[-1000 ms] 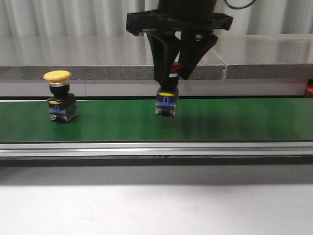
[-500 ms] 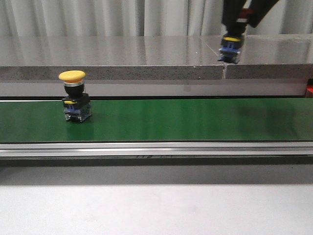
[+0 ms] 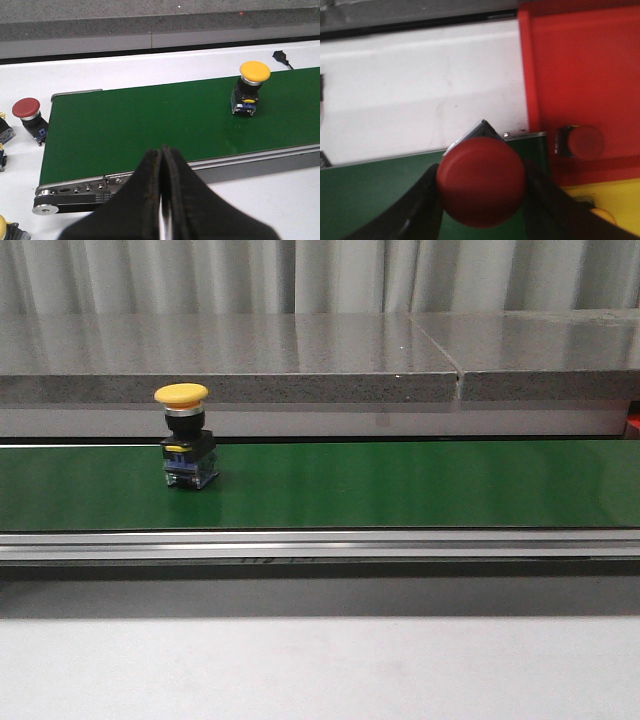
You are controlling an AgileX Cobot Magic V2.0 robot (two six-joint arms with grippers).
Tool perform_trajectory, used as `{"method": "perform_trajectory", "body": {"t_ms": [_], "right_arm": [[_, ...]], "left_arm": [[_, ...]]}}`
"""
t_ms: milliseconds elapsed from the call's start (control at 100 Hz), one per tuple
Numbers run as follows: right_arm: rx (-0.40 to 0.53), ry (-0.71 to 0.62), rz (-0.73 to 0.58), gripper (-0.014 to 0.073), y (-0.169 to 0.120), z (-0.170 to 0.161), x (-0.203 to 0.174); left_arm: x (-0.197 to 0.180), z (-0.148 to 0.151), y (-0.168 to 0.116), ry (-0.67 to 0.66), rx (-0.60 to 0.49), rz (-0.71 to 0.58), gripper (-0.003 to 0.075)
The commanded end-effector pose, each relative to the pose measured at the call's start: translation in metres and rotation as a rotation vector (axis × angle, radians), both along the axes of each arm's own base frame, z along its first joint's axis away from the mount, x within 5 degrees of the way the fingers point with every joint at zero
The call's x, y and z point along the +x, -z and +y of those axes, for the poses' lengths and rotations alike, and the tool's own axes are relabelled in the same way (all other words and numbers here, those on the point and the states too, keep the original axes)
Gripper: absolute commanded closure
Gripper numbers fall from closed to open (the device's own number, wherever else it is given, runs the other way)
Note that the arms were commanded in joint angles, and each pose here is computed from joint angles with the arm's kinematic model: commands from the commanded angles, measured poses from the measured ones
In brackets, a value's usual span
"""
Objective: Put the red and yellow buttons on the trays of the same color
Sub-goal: 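Carry the red button with the right gripper into the red tray and release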
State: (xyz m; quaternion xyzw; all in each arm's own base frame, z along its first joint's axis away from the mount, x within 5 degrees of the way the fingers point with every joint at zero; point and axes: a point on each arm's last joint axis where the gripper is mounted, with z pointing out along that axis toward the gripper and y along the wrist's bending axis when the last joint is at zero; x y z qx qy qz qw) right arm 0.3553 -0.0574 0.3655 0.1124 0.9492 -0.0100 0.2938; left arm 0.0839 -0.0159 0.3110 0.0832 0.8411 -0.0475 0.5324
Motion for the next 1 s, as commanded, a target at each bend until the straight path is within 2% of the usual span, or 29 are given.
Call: {"method": "perform_trajectory", "body": {"t_ms": [0,110,320,510,990], "right_arm": [[-0.006,0.090,-0.102,0.0484,-0.016,-0.023,-0.003],[0.030,0.207,-0.084,0.0484,0.001,-0.052,0.004],[0.033,0.271,-0.064,0.0484,0.022,-0.082,0.019],[0.047,0.286,-0.081,0.0484,0.028,-0.090,0.037],[0.087,0.319,0.021,0.0484,0.086,-0.104,0.066]], "left_arm": [[0.002,-0.001,-0.014,0.005,-0.034,-0.084,0.0741],[0.002,-0.001,-0.014,0.005,-0.034,-0.084,0.0741],[0.002,-0.001,-0.014,0.005,-0.034,-0.084,0.0741],[0.002,-0.001,-0.014,0.005,-0.034,-0.084,0.0741],[0.002,-0.001,-0.014,0.005,-0.034,-0.084,0.0741]]}}
